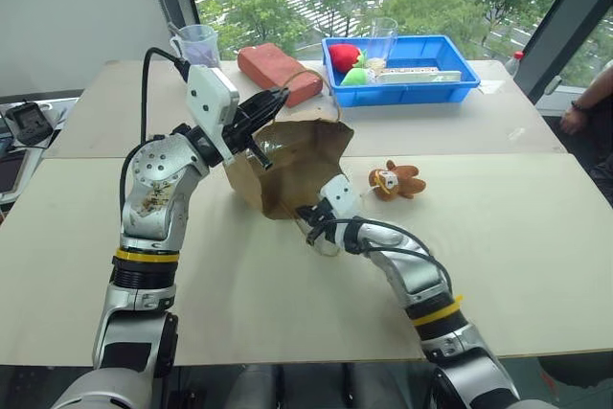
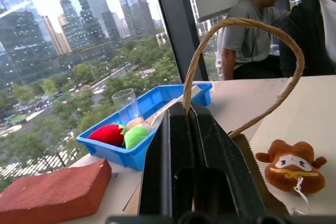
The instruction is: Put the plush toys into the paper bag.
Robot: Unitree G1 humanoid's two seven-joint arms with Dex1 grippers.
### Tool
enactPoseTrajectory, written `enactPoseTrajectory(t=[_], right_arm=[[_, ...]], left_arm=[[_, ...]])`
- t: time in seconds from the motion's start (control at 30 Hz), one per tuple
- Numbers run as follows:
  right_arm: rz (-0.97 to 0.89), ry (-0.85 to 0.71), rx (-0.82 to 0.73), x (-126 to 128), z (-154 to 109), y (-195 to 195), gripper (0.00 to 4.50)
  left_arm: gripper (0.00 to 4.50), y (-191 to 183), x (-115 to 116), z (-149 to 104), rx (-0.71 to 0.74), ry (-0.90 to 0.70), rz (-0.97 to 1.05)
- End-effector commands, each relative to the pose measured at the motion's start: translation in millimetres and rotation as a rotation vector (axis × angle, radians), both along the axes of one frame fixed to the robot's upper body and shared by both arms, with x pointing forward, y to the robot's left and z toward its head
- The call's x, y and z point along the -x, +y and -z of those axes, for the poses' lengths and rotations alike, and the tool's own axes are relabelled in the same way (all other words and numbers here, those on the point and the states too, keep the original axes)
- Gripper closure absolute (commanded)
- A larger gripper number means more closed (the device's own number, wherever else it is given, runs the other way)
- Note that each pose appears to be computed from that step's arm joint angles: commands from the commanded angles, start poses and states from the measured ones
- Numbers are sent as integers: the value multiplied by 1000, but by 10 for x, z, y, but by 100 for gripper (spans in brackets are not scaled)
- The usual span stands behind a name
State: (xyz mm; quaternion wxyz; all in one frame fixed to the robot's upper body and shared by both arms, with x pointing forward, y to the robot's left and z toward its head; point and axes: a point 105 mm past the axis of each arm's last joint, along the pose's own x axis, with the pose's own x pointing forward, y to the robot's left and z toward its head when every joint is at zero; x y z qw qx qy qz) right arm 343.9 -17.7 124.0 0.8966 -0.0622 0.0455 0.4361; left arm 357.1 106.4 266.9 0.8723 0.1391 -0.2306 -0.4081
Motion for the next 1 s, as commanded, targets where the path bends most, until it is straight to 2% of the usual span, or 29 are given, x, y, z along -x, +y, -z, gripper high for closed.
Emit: enactPoseTrajectory(t=[0.03, 0.13, 0.2, 0.3, 0.33, 0.4, 0.53, 0.7, 0.9, 1.0], right_arm=[[-53, -101, -124, 145, -535, -29, 288], [-91, -127, -140, 315, -751, -167, 183], [-89, -139, -111, 441, -888, -403, 117], [-49, -116, -11, 562, -896, -754, 14], [-38, -96, 22, 608, -877, -871, 3], [-22, -35, 91, 720, -811, -1120, 3], [-6, 139, 267, 963, -495, -1565, 3], [1, 321, 317, 1148, -183, -1795, 3], [27, 429, 390, 1260, 226, -1935, 3], [105, 398, 418, 1169, 349, -2042, 3]], left_arm=[[450, -3, 25, -6, -17, -24, 37], [450, -9, 19, 31, -26, -14, 58], [450, -22, 21, 60, -32, -4, 78], [450, -39, 47, 120, -44, 11, 110], [450, -43, 60, 137, -48, 15, 120], [450, -38, 84, 166, -60, 22, 137], [450, -20, 120, 196, -81, 27, 162], [450, -20, 125, 196, -89, 27, 171], [450, -48, 150, 174, -85, 24, 172], [450, -33, 154, 156, -80, 28, 166]])
